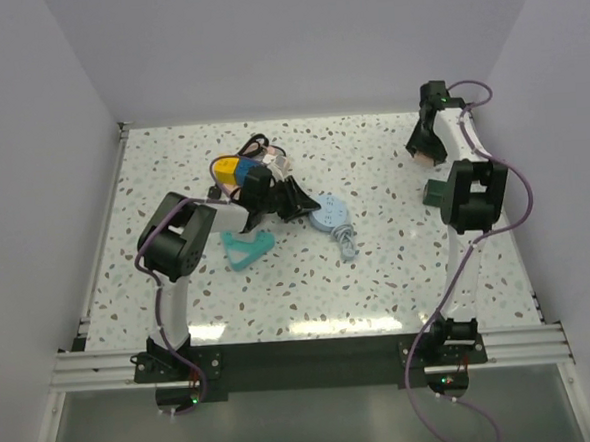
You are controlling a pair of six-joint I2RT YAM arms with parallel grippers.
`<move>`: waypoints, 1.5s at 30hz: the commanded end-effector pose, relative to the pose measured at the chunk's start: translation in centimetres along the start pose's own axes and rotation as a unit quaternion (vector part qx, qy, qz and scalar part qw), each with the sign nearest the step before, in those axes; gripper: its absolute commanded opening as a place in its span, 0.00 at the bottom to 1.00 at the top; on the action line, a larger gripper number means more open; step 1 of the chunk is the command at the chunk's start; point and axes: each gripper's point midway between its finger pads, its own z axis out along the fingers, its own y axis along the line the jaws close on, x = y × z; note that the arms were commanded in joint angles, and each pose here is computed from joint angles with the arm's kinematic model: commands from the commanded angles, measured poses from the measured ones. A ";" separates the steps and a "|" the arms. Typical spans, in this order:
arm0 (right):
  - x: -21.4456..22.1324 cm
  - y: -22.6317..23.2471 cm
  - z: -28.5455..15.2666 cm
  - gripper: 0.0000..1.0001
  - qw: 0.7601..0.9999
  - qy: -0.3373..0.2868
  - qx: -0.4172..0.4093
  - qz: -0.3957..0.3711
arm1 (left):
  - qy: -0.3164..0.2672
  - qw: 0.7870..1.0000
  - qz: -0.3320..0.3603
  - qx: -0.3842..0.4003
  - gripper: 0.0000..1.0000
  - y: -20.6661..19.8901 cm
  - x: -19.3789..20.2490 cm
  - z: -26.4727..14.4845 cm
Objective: Pull the plug off the socket
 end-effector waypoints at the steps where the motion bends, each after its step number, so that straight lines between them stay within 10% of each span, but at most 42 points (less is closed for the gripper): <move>1: -3.3 -5.1 0.6 0.09 0.995 -0.025 0.086 0.048 | 0.012 0.994 0.014 -0.103 0.00 5.9 1.3 -0.7; 8: -2.4 -6.8 3.0 0.39 0.994 0.001 0.094 0.057 | 0.022 0.995 0.019 -0.098 0.00 5.7 1.6 -0.7; 13: -3.0 -6.3 1.2 0.99 0.995 -0.009 0.060 0.078 | 0.025 0.995 0.019 -0.090 0.00 5.4 1.6 -0.4; 27: -3.6 -6.2 -9.8 0.99 0.990 -0.081 -0.032 0.113 | 0.024 0.997 0.026 -0.075 0.00 4.3 0.8 0.1; 38: 14.4 4.3 -9.7 0.99 0.963 0.109 -0.239 -0.067 | -0.024 0.998 0.030 -0.042 0.00 0.7 -4.9 3.0; 45: 16.5 5.1 -10.8 0.99 0.955 0.115 -0.265 -0.074 | -0.098 0.995 0.006 -0.025 0.00 -0.1 -13.4 6.2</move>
